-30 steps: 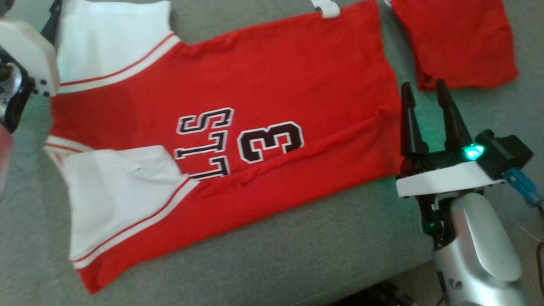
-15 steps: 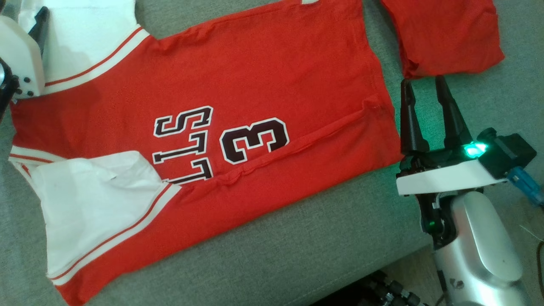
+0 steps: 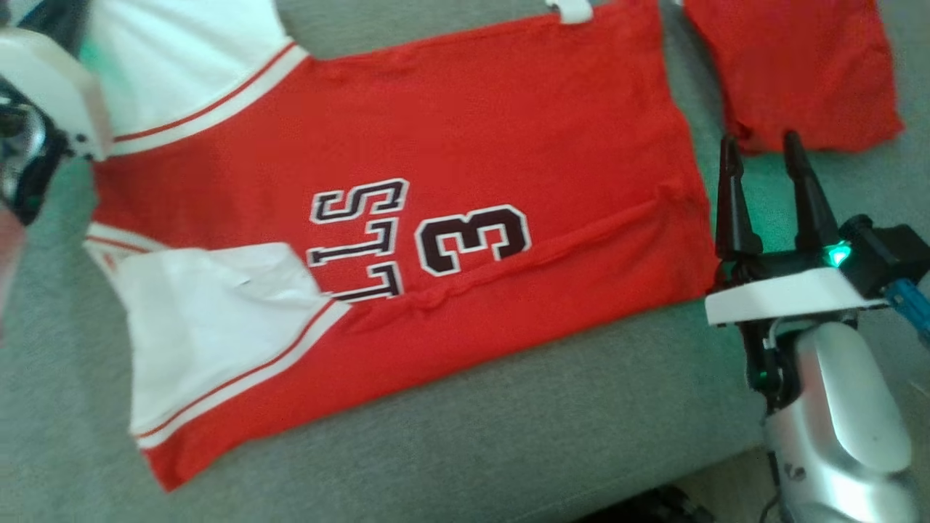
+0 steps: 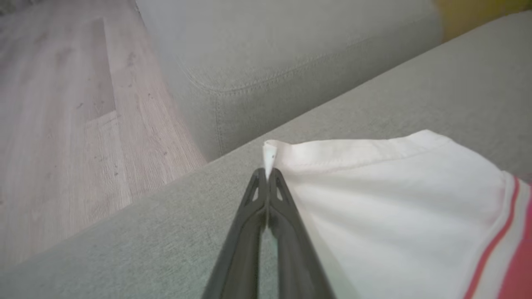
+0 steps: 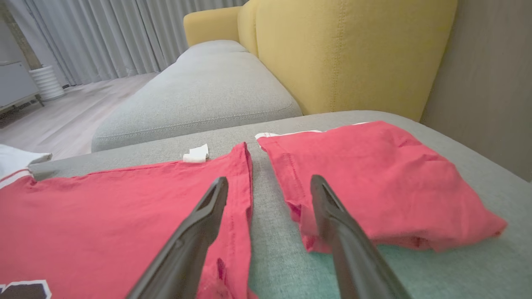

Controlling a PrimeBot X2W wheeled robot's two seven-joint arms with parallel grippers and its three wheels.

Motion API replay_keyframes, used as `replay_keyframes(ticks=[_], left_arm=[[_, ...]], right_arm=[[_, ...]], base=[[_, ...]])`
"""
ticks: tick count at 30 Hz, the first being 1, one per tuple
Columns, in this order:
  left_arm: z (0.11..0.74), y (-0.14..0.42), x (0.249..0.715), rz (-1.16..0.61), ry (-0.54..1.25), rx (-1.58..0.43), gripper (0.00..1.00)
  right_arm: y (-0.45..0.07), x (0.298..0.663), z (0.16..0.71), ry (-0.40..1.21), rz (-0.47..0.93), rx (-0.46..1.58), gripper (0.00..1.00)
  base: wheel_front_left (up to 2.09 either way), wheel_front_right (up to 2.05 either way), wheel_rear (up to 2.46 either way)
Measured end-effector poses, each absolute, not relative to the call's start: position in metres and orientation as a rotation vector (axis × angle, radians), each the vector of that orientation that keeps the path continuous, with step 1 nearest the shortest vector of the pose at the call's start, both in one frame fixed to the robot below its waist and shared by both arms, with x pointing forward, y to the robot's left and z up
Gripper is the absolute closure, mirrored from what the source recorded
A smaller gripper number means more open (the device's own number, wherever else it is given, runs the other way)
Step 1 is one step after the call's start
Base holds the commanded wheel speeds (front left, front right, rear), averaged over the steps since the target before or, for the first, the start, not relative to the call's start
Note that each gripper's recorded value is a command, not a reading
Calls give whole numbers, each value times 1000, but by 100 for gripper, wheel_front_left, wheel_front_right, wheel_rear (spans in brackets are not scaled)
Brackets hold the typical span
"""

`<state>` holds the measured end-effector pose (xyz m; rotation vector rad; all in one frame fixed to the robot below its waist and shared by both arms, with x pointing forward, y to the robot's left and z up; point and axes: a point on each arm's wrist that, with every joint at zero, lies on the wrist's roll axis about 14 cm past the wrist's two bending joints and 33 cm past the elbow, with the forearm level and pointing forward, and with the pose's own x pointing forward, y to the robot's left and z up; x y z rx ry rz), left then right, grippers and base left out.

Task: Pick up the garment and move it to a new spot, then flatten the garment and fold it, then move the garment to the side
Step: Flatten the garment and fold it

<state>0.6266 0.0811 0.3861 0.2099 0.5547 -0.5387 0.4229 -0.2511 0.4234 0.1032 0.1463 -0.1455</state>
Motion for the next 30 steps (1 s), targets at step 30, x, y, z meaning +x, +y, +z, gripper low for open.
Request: replay_keyframes(ticks=[30], left_arm=[[454,91,514,-598,264,208,100]], right_arm=[[-225,538,379,580,68,-90,0]], base=[[0,0,0]])
